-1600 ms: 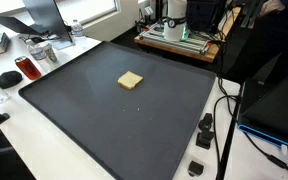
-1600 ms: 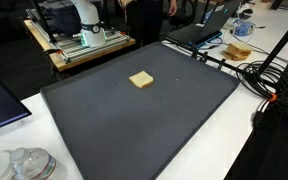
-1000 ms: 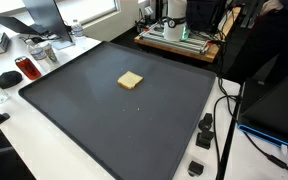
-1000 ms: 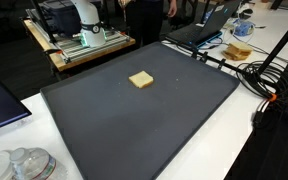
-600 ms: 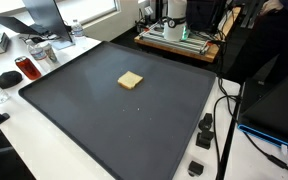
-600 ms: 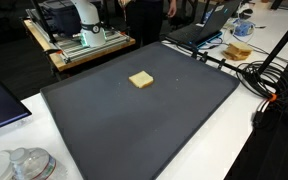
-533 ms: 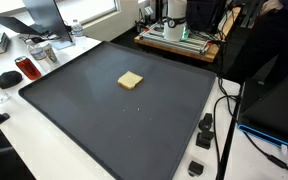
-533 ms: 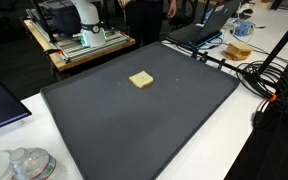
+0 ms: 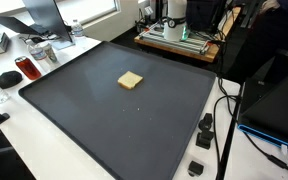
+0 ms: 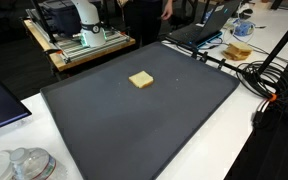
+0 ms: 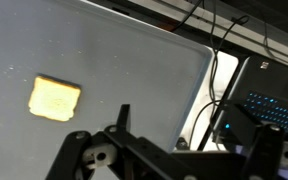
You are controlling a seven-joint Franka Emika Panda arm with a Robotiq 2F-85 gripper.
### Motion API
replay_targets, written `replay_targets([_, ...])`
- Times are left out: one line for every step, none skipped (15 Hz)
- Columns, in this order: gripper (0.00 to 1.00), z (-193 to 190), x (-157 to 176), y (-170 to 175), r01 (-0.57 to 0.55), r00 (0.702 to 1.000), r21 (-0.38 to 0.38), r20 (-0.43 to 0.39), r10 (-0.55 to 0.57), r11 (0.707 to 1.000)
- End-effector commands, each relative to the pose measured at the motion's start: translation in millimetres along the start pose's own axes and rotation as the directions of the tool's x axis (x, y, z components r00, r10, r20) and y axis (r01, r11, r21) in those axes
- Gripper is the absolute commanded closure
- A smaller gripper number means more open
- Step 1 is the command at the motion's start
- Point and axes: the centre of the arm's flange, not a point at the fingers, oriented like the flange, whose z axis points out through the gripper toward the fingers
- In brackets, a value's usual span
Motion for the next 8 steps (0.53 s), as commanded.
replay_targets([0.0,4.9,14.6,-36.8,0.189,0.982,0.071,0.001,-0.19,0.979])
replay_targets([0.0,6.1,15.3,-44.3,0.231,0.973,0.083,0.003,-0.232,0.969])
replay_targets([0.0,7.2,15.6,-50.9,0.273,0.962,0.097,0.003,-0.275,0.957])
replay_targets([0.0,7.6,16.0,-55.0,0.308,0.951,0.109,0.004,-0.31,0.945])
replay_targets([0.0,8.2,16.6,-56.9,0.337,0.94,0.12,0.006,-0.341,0.934])
replay_targets([0.0,8.9,17.9,-56.6,0.364,0.93,0.131,0.007,-0.368,0.922])
replay_targets([0.0,8.9,19.1,-56.1,0.388,0.92,0.139,0.004,-0.392,0.911])
replay_targets([0.0,8.2,19.4,-53.1,0.408,0.911,0.145,0.004,-0.413,0.901])
